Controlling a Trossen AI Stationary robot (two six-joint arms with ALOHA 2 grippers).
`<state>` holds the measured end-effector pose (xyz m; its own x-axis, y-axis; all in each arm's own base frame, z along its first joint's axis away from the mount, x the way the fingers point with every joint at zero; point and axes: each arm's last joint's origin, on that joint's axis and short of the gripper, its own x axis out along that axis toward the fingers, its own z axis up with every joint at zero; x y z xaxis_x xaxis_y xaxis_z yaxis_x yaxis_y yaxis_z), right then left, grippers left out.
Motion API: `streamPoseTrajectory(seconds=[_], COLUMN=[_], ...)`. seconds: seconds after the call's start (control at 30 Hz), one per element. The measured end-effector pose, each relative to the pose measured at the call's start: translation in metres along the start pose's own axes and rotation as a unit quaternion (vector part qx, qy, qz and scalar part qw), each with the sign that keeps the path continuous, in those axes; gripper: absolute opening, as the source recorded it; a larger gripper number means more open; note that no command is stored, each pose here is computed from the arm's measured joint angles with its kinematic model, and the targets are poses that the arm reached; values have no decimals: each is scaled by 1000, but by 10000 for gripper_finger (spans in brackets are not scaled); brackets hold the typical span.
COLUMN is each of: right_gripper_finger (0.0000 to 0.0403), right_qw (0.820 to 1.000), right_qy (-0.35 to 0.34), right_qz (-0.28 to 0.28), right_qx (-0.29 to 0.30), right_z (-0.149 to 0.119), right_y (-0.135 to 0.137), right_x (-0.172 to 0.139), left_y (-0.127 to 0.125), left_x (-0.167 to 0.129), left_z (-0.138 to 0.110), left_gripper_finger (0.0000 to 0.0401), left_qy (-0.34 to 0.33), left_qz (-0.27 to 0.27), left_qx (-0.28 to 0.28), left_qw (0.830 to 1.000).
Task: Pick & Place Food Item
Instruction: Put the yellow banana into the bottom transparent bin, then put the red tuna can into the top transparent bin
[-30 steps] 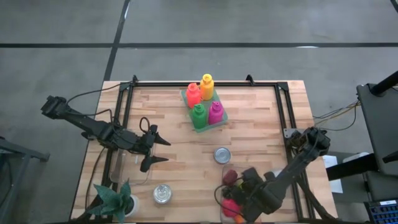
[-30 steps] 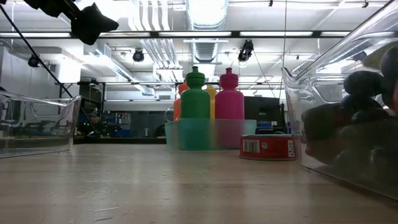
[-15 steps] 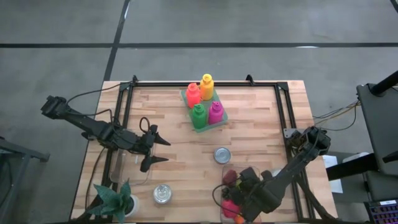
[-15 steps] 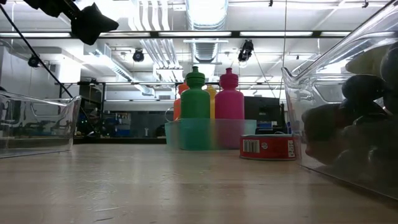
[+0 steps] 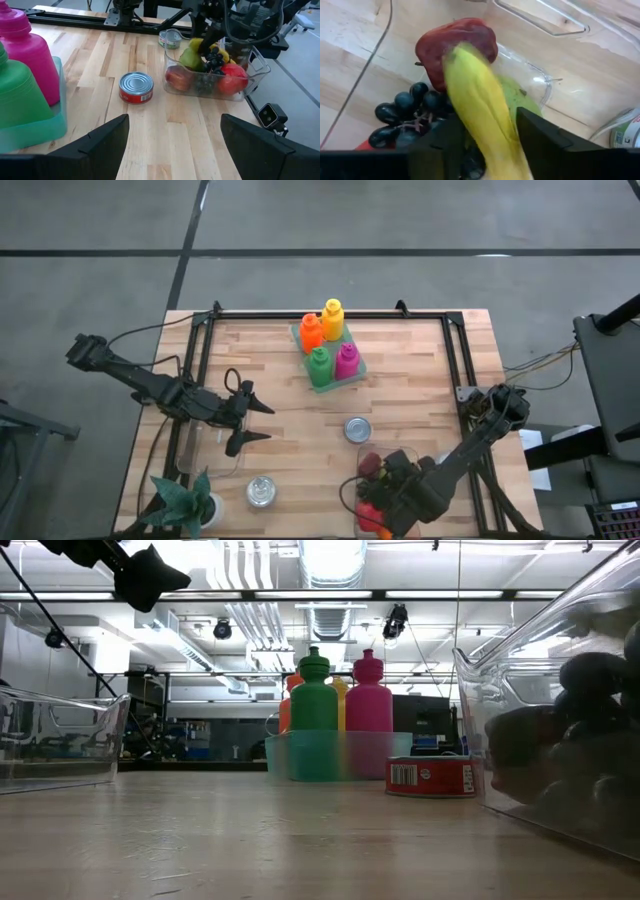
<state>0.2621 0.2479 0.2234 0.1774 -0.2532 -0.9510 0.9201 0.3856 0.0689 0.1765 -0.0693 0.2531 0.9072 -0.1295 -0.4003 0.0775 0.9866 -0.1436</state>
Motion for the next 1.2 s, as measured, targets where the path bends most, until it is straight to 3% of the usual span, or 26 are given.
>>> streamPoseTrajectory(seconds=[0.3,0.43,0.63,0.83,1.03,1.1,1.2], right_gripper_finger=[259,275,278,279,279,279,279], right_qw=[1000,999,988,960,947,929,880], right_qy=[3,-11,-92,-202,-198,-243,-359], right_qz=[13,43,123,190,253,276,300], right_qx=[2,10,6,-40,-20,-43,-84], right_z=[5,14,30,49,62,61,57], right_y=[-2,-7,-16,-25,-27,-24,-19], right_x=[-12,-28,-56,-83,-104,-111,-128], left_y=[0,0,0,0,0,0,0], left_x=[0,0,0,0,0,0,0], left_z=[0,0,0,0,0,0,0], left_gripper_finger=[320,320,320,319,319,319,319], left_qy=[0,0,0,0,1,1,1], left_qz=[0,0,0,0,0,0,0], left_qx=[0,0,0,0,0,0,0], left_qw=[1000,1000,1000,1000,1000,1000,1000])
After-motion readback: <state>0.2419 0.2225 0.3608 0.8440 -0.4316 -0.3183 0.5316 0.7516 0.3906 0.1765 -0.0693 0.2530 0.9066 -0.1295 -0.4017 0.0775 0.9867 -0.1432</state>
